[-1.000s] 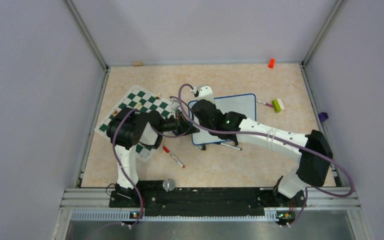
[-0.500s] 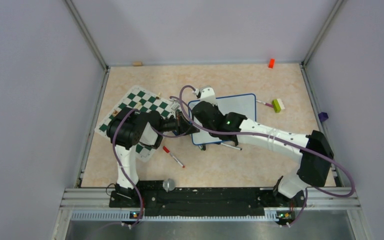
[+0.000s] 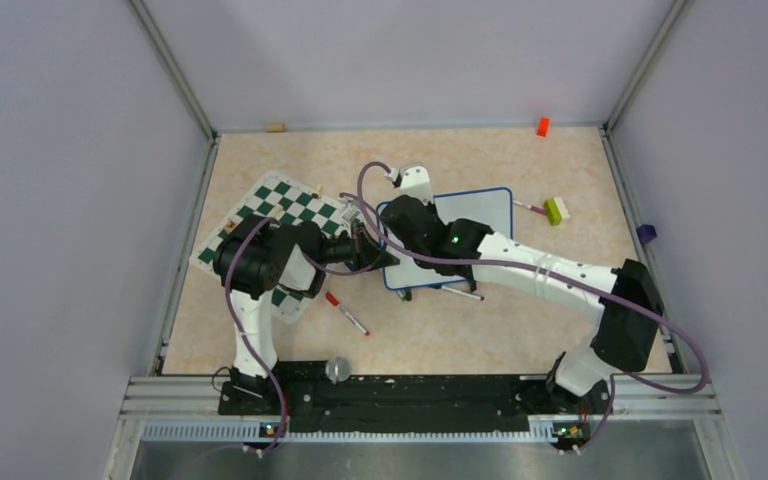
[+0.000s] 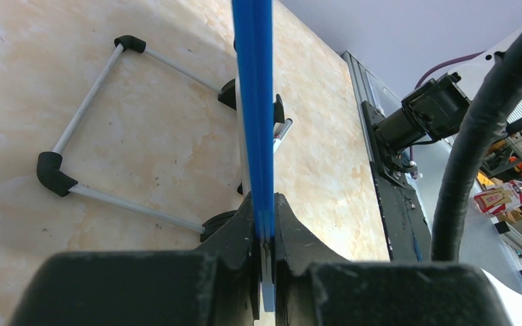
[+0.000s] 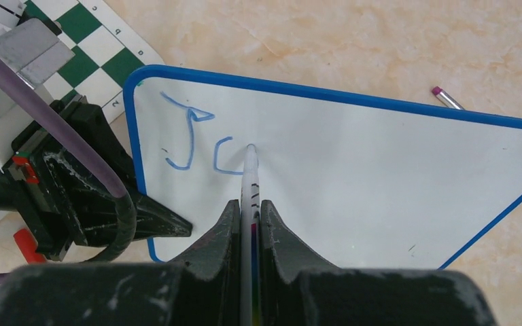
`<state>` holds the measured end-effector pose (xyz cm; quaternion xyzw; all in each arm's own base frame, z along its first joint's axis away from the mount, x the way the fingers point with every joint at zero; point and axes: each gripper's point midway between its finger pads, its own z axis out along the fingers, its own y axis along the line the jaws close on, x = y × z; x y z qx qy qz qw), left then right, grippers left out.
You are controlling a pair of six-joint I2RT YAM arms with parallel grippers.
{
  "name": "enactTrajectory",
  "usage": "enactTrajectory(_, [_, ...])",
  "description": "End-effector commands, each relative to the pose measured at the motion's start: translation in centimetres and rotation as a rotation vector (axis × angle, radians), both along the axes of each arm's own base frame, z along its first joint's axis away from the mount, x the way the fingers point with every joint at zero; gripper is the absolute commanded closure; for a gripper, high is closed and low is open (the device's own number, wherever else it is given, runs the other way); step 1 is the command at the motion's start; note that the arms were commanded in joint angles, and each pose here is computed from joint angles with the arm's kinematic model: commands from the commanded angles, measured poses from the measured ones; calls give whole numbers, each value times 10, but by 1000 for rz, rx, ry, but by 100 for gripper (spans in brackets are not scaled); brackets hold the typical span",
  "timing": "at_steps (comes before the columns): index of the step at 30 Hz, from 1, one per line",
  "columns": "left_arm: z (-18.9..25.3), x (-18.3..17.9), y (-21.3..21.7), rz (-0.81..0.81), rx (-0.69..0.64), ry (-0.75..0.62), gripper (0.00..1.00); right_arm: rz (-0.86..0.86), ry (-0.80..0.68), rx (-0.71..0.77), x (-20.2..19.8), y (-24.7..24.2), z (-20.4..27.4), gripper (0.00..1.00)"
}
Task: Write a sentence on the whiteboard
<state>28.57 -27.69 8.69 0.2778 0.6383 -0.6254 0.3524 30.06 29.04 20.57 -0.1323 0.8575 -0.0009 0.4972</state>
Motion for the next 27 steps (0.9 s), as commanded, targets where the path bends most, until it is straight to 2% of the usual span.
enactTrajectory(1, [10,-5,-2,-44,-21,-171,100,-1,-52,41,11,14,22,100])
enactTrajectory(11, [11,-5,-2,-45,-21,-174,100,71,-29,87,9,32,20,100])
enactTrajectory(20, [11,-5,-2,-42,-21,-174,100,57,-80,155,0,13,46,100])
enactTrajectory(27, [11,-5,-1,-41,-21,-177,100,14,-75,126,-1,-4,43,100])
